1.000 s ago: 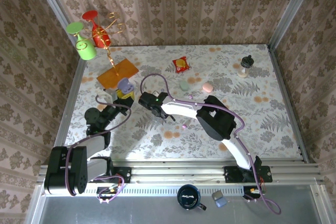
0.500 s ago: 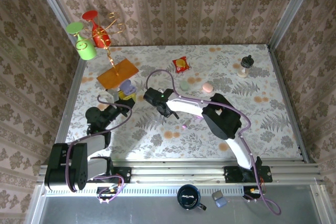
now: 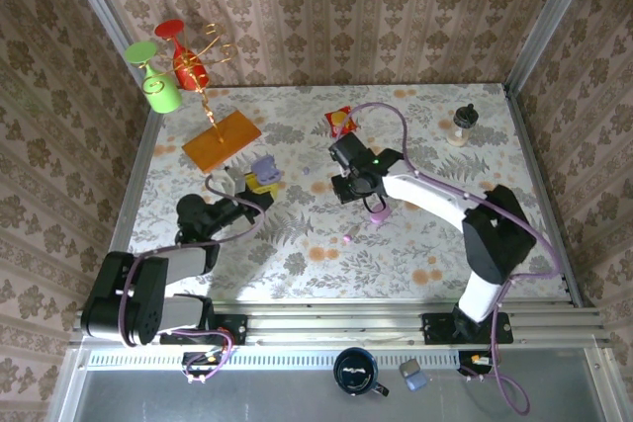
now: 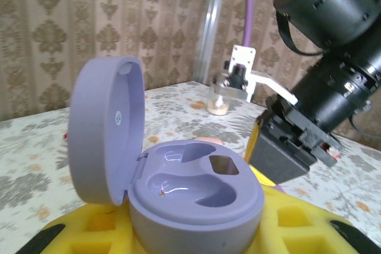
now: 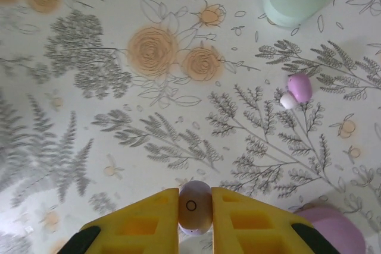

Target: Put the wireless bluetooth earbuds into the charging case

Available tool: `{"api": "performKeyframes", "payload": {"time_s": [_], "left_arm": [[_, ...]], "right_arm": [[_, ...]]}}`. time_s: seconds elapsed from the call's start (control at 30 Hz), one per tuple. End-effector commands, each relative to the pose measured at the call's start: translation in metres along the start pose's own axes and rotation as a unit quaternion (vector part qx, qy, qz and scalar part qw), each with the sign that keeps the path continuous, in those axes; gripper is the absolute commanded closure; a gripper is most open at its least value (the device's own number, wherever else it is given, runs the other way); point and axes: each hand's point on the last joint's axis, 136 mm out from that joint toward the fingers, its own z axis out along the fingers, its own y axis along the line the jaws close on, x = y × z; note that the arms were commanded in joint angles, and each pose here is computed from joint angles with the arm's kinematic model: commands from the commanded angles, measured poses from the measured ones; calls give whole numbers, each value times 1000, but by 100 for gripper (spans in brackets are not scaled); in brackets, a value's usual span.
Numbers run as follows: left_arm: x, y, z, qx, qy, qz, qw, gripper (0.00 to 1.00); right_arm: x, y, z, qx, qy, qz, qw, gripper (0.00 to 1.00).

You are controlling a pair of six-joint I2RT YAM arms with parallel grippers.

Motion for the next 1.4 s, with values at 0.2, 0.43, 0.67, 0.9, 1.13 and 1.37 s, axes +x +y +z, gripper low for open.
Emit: {"api": "performKeyframes", "payload": {"time_s": [0.2,0.43,0.67,0.9,1.13,1.37], "left_arm": [[-5,-33,26,88,-2,53,995,75],[3,-53,38,137,9,57,989,75],[6,-65,45,166,13,58,984,75],[6,-70,47,182,16,48,982,75],[7,-70,48,186,18,46,981,75],[5,-74,49,204,23,29,978,75]], "right_arm": [[-14,49,-65,-175,-58,18,983,80],[-31,80,-111,-274,-100,9,957,80],[-41,99,-128,-325,-110,1,939,80],[-42,101,-125,-330,-108,-2,938,79],[-47,99,-130,-323,-124,-8,938,79],[-49,96,-118,-311,-116,-8,943,79]]}}
